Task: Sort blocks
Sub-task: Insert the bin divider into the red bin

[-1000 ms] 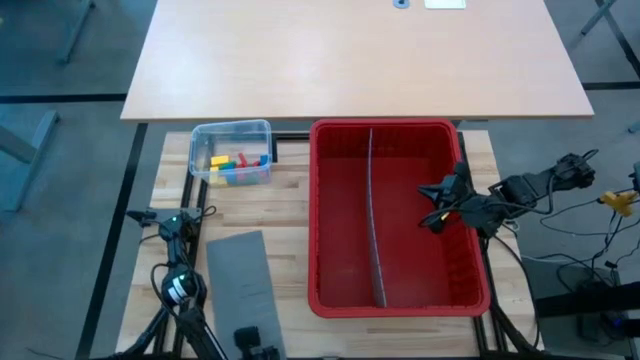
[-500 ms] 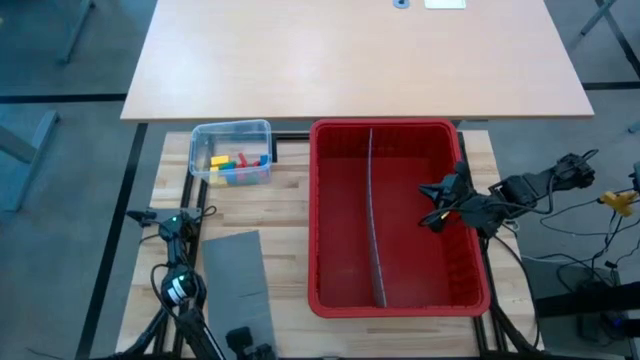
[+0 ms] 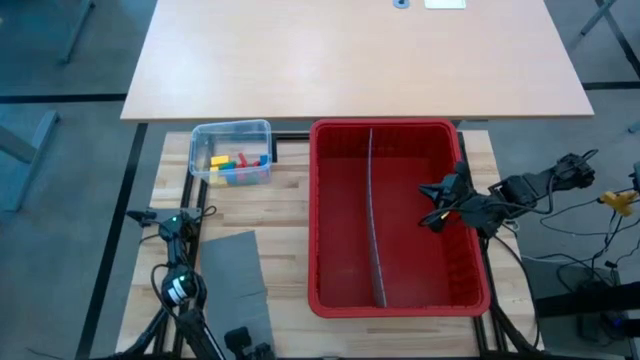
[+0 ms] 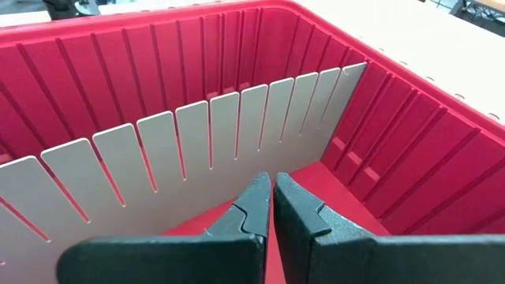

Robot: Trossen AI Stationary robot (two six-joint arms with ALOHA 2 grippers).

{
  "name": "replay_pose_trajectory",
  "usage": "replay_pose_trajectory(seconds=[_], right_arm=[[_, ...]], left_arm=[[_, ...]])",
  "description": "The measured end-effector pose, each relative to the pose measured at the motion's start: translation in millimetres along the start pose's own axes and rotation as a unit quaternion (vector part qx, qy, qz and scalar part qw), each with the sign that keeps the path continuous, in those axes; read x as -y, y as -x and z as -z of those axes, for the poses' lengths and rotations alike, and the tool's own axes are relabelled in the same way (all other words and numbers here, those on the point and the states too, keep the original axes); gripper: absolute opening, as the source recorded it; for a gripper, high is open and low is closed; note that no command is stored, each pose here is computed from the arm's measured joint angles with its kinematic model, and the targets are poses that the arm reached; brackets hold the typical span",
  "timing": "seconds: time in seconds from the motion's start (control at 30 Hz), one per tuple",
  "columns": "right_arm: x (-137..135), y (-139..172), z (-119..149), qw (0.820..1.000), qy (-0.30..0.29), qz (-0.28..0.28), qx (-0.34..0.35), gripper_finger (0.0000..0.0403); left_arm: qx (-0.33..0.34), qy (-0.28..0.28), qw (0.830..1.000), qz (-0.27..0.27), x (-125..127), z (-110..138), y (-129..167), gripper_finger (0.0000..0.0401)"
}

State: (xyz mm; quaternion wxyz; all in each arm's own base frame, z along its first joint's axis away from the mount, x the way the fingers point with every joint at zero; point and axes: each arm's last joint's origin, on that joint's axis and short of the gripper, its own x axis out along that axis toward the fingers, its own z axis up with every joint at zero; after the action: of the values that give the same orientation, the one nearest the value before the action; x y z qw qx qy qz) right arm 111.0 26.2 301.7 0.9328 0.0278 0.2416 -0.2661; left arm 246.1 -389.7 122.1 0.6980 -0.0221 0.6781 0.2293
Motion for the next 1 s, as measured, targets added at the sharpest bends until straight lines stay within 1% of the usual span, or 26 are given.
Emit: replay_pose_trajectory(seconds=[0.07,0.13,0.2,0.4,0.47,0.57,0.6,0.63,0.67,0.73,0.8,0.87,1.0], right_arm=[[0,0,0,1.0,0.0,0.0,0.0,0.0],[0,0,0,1.0,0.0,0.0,0.0,0.0],[0,0,0,1.0,0.0,0.0,0.0,0.0],[0,0,0,1.0,0.0,0.0,0.0,0.0],[0,0,0,1.0,0.0,0.0,0.0,0.0],[0,0,0,1.0,0.0,0.0,0.0,0.0],[0,0,0,1.0,0.0,0.0,0.0,0.0],[0,0,0,1.0,0.0,0.0,0.0,0.0],[0,0,0,1.0,0.0,0.0,0.0,0.0],[0,0,0,1.0,0.001,-0.001,-0.001,0.0],[0,0,0,1.0,0.0,-0.001,0.0,0.0],[0,0,1,1.0,0.001,-0.001,-0.001,0.0],[0,0,1,1.0,0.001,-0.003,-0.002,0.0]], left_arm=[[0.0,0.001,1.0,0.001,0,0,1,0.0308],[-0.001,0.001,1.0,0.003,0,0,2,0.0288],[-0.002,0.0,1.0,0.008,1,-1,6,0.0248],[-0.003,-0.017,0.999,0.035,4,-2,14,0.0093],[-0.005,-0.019,0.999,0.042,5,-2,15,0.0055],[-0.005,-0.02,0.999,0.048,6,-3,19,0.0017],[-0.001,-0.02,0.999,0.043,4,-3,20,0.0009],[0.009,-0.022,1.0,0.013,-2,-3,21,0.0004],[0.012,-0.021,1.0,-0.006,-6,-6,22,0.0002],[0.019,-0.004,1.0,-0.002,-5,-9,24,0.0],[0.024,-0.007,0.999,-0.028,-14,-7,31,0.0001],[0.028,-0.01,1.0,-0.004,-16,-8,42,0.0001],[0.037,0.005,0.999,0.014,-22,-13,55,0.0001]])
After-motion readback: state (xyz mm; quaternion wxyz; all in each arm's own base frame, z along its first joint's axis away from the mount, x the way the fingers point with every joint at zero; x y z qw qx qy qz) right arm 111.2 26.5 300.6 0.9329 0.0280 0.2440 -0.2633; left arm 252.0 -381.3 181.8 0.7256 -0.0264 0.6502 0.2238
